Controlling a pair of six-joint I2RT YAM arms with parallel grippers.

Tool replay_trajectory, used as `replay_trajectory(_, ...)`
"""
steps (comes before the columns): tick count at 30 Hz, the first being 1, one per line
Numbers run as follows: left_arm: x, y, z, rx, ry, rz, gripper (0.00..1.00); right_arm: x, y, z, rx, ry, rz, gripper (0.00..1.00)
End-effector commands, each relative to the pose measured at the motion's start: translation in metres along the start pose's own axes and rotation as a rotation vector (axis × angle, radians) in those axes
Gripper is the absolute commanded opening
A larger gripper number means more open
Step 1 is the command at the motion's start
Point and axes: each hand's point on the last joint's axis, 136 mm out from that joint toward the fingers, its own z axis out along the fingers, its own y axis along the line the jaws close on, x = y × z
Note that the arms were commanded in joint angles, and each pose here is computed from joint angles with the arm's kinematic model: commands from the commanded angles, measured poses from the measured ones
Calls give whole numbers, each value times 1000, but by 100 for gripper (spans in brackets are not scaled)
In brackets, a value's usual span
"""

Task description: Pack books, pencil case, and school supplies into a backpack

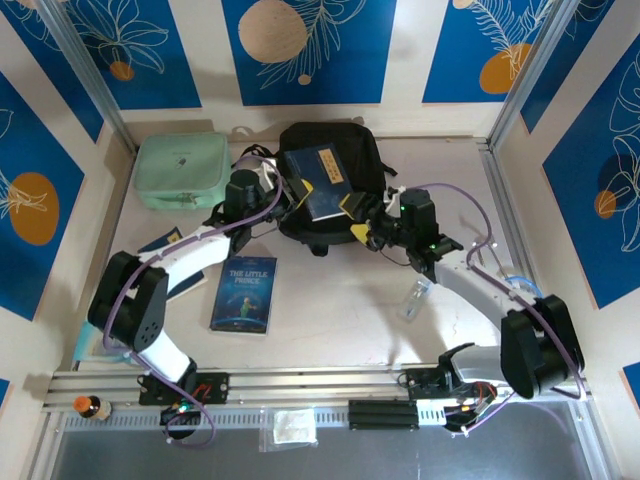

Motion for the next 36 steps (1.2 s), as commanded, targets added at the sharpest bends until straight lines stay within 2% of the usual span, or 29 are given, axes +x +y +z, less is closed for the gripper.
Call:
replay_trajectory(1, -26, -54, -4, 183, -93, -73, 0, -4, 36, 10, -162, -12, 67, 87)
replay_trajectory(3, -26, -54, -4, 202, -102, -113, 0, -8, 49, 19, -206, -13, 62, 79)
replay_trajectory(10, -27, -48, 0, 217, -102, -220, 0, -28, 69, 35, -311, -119, 49, 68)
replay_trajectory(14, -29, -49, 2, 222, -108, -232, 0, -35, 66, 40, -299, -129, 50, 63)
replay_trajectory(20, -26, -40, -1, 200, -108, -271, 0, -38, 65, 45, -284, -129, 29, 39)
replay_trajectory(22, -24, -37, -2, 188, -101, -270, 8, -37, 66, 43, -282, -150, -6, 27)
replay_trajectory(25, -22, -27, -4, 155, -100, -233, 30, -37, 62, 37, -247, -202, -96, 20)
replay_trajectory(27, -17, -16, -4, 108, -81, -170, 49, -41, 58, 31, -204, -210, -139, 11)
replay_trajectory(30, -6, 11, -2, -24, -26, -36, 65, -50, 44, 20, -118, -227, -179, 8)
replay_trajectory(31, -4, 17, -2, -50, -13, 25, 67, -52, 41, 15, -96, -233, -196, 8)
replay_trajectory(33, 1, 45, -3, -186, 19, 130, 73, -59, 32, 1, -26, -257, -222, 7)
replay_trajectory(36, 3, 72, -1, -320, 80, 288, 74, -66, 21, -20, 59, -281, -270, 6)
